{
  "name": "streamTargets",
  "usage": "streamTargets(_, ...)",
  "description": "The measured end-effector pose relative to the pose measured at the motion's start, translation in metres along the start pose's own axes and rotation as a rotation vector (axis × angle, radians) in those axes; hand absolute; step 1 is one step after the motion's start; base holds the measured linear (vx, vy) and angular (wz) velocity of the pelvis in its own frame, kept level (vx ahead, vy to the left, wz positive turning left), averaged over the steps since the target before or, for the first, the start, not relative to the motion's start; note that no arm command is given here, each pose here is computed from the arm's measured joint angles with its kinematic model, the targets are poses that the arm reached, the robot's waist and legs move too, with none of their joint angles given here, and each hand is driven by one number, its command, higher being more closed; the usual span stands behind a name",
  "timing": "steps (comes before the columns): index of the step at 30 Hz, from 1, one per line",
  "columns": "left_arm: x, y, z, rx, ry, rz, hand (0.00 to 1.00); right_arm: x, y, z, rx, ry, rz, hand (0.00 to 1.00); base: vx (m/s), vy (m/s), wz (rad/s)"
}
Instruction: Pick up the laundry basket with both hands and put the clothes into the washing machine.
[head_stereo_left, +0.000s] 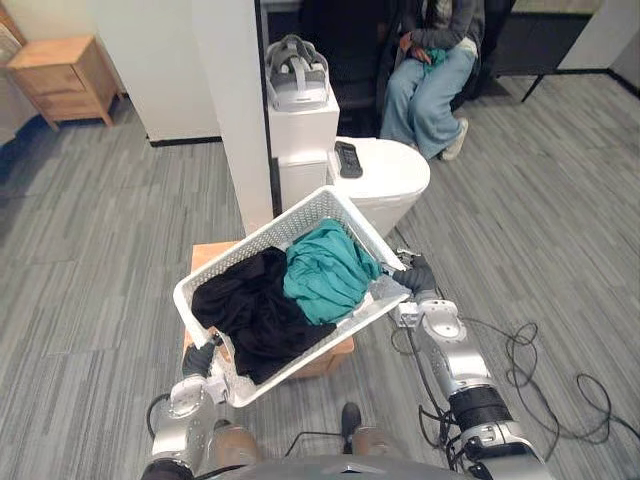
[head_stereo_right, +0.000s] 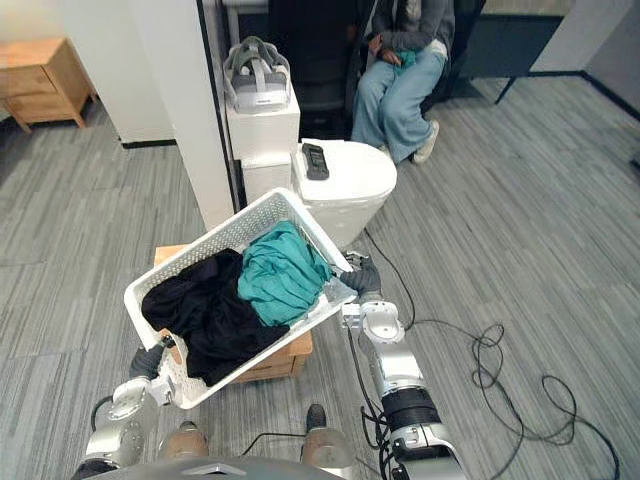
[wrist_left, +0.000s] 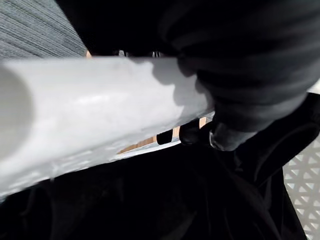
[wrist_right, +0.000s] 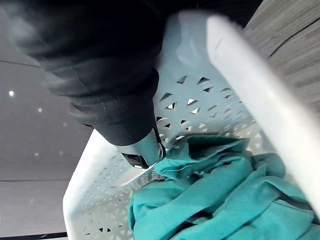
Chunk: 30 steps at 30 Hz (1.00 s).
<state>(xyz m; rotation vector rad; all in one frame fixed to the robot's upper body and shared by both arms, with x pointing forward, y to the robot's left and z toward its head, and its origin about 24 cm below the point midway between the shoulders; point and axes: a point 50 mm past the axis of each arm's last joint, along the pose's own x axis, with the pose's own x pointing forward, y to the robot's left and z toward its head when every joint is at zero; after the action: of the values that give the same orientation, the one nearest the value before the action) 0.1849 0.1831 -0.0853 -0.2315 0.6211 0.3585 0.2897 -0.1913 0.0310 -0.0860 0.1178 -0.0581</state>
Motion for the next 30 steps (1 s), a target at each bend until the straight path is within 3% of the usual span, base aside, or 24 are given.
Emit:
streamTargets(17, -0.009, 0.022, 0.022, 0.027, -0.102, 0.024, 1.00, -0.016, 0.025, -0.001, 0.119, -0.030, 0.019, 1.00, -0.12, 0.126, -0.34)
streamTargets(30, -0.004, 0.024, 0.031, 0.030, -0.126, 0.052, 1.00, -0.027, 0.024, -0.022, 0.127, 0.019, -0.054, 1.00, -0.03, 0.000, -1.49)
